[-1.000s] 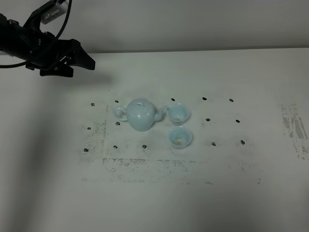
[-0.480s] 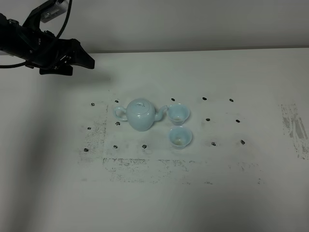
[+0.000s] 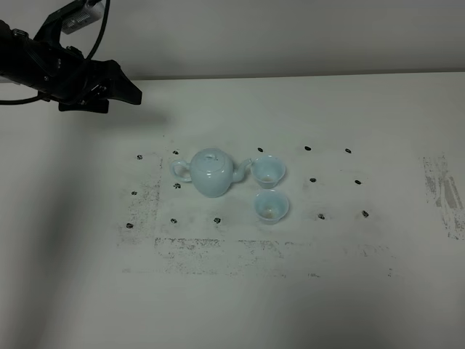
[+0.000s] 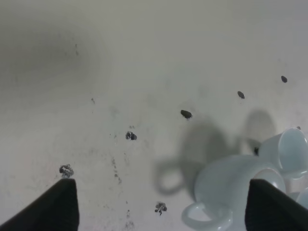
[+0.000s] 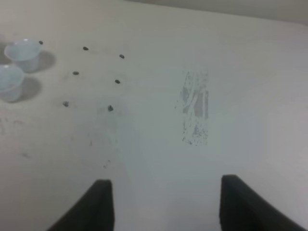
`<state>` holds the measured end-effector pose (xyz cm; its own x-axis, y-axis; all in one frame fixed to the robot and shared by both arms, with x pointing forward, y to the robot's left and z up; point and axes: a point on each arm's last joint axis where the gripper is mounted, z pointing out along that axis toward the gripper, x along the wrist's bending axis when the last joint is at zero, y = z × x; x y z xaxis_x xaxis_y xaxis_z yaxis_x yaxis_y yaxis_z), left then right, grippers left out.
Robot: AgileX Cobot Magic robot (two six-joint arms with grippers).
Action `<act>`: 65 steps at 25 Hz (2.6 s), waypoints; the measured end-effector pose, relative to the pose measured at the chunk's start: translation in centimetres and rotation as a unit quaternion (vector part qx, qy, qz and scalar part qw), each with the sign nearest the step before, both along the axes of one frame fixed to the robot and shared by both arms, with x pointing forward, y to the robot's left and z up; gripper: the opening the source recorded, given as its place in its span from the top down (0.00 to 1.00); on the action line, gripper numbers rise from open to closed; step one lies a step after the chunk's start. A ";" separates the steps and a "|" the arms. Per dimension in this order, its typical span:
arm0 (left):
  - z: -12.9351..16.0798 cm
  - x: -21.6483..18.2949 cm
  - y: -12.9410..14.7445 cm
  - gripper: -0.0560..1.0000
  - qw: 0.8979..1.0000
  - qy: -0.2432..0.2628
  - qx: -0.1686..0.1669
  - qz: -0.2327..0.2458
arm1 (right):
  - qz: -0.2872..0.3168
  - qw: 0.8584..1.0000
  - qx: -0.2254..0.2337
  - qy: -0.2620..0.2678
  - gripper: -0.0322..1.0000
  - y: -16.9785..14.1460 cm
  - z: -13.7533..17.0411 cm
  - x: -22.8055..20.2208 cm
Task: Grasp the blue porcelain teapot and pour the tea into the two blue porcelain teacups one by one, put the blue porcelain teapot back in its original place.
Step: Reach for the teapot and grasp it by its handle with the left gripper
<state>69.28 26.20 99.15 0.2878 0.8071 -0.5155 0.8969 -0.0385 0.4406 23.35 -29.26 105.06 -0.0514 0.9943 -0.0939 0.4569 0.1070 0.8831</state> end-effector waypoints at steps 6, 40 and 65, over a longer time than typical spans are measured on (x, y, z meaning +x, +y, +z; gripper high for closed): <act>-0.2 -0.1 0.2 0.31 1.000 0.001 0.015 -0.006 | 0.000 1.000 0.000 0.000 0.48 0.0 0.0 0.0; -3.4 0.7 -11.6 0.31 0.876 -0.185 0.384 -0.227 | 0.000 1.000 0.000 0.000 0.48 0.0 0.0 0.0; -4.8 -1.4 -13.7 0.42 0.835 -0.148 0.380 -0.370 | 0.000 1.000 0.000 0.000 0.48 0.0 0.0 0.0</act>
<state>67.86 12.49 94.33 0.8765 0.4131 0.2471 0.3595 -0.9032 0.2345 23.35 -29.26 105.06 -0.0510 0.9944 -0.0931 0.4569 0.1061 0.8832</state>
